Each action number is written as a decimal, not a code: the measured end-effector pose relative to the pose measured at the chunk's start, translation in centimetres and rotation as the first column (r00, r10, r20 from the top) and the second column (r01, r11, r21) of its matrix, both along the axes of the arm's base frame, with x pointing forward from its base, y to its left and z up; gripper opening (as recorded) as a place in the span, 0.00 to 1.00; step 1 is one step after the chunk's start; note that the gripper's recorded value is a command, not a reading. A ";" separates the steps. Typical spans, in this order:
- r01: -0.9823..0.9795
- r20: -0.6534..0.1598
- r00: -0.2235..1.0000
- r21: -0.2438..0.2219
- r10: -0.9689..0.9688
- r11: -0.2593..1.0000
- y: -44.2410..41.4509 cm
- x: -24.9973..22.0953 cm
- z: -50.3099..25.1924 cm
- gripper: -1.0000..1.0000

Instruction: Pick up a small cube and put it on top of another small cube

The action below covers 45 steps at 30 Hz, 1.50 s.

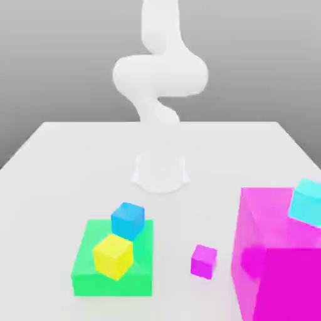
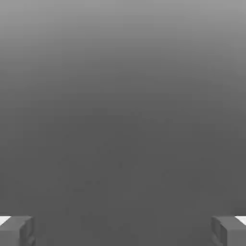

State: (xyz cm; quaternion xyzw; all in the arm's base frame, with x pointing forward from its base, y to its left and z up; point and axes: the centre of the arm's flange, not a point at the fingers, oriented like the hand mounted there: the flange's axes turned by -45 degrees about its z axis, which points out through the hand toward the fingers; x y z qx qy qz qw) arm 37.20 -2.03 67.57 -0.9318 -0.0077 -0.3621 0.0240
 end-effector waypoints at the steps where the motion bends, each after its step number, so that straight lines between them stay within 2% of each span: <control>1: -0.028 -0.029 0.999 0.007 0.028 1.000 -0.6 1.3 -2.0 0.50; 3: -0.094 -0.088 0.992 0.009 0.094 0.996 -1.1 3.6 -6.2 0.50; 6: -0.226 -0.180 0.959 -0.015 0.220 0.974 0.4 6.3 -13.2 0.50; 11: -0.457 -0.334 0.846 -0.052 0.416 0.888 4.1 8.0 -25.2 0.50; 17: -0.705 -0.515 0.631 -0.068 0.581 0.706 7.7 5.6 -38.4 0.50; 22: -0.881 -0.649 0.391 -0.056 0.653 0.471 10.3 0.9 -47.0 0.50; 25: -0.918 -0.672 0.326 -0.057 0.665 0.393 11.4 -0.1 -49.4 0.50; 32: -0.922 -0.676 0.317 -0.053 0.666 0.384 11.4 -0.4 -54.6 0.50; 33: -0.921 -0.675 0.317 -0.052 0.666 0.385 11.5 -0.4 -55.0 0.00; 40: -0.922 -0.676 0.315 -0.051 0.666 0.385 11.5 -0.5 -55.0 0.00; 45: -0.922 -0.676 0.318 -0.058 0.665 0.382 11.4 -0.2 -51.7 0.00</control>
